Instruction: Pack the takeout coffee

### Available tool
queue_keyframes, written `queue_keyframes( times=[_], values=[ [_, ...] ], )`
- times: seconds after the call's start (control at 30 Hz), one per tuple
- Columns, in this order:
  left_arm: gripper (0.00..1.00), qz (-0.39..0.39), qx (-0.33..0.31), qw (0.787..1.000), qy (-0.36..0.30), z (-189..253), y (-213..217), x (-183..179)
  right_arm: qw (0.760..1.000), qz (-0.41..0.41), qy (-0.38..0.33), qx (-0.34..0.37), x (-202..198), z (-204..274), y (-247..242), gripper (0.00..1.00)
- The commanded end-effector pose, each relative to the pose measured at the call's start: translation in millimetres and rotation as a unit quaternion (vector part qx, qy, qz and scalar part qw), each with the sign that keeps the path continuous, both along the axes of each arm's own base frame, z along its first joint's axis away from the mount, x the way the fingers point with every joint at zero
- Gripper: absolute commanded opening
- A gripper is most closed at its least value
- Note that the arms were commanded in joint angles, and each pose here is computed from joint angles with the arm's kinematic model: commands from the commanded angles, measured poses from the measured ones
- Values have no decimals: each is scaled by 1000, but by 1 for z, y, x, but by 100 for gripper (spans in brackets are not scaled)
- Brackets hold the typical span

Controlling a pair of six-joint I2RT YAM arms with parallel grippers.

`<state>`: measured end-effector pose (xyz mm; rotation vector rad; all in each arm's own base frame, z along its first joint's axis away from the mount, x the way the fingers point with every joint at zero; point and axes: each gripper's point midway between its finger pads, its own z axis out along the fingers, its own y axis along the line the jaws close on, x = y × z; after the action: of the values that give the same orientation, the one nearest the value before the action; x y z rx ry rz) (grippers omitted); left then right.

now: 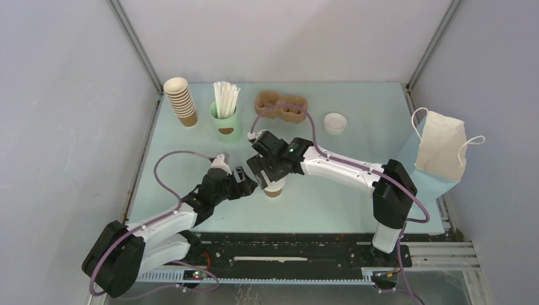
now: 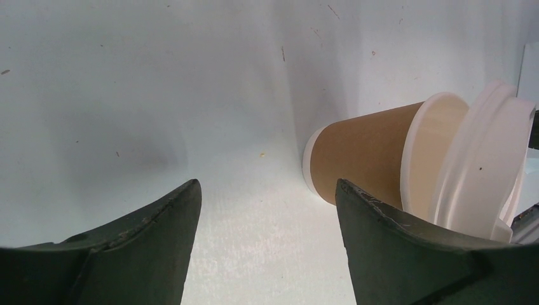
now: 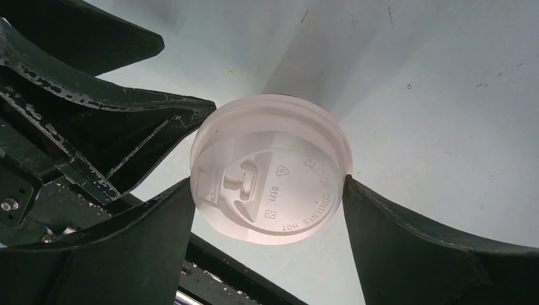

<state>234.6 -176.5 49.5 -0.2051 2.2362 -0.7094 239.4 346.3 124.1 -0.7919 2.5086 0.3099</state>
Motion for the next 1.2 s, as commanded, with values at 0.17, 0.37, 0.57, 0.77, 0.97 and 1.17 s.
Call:
queue_keyframes(
  times=[0.17, 0.37, 0.57, 0.77, 0.97, 1.17],
  values=[
    [82, 5, -3, 1000, -13, 2, 1, 4, 1000, -11, -14, -6, 9, 5, -4, 92],
    [82, 1, -1, 1000, -11, 1, 0, 4, 1000, -12, -8, -13, 10, -1, -4, 93],
    [82, 1, -1, 1000, -10, 1, 0, 4, 1000, -14, -10, -12, 12, -1, -4, 95],
    [82, 0, -1, 1000, -10, 1, 0, 4, 1000, -15, -12, -13, 14, -2, -4, 97],
    [82, 0, -3, 1000, -11, 2, -1, 4, 1000, -11, -18, -6, 14, 4, -2, 100],
    [84, 1, -4, 1000, -15, 3, 1, 3, 1000, -1, -20, 13, 11, 16, 4, 100]
  ],
)
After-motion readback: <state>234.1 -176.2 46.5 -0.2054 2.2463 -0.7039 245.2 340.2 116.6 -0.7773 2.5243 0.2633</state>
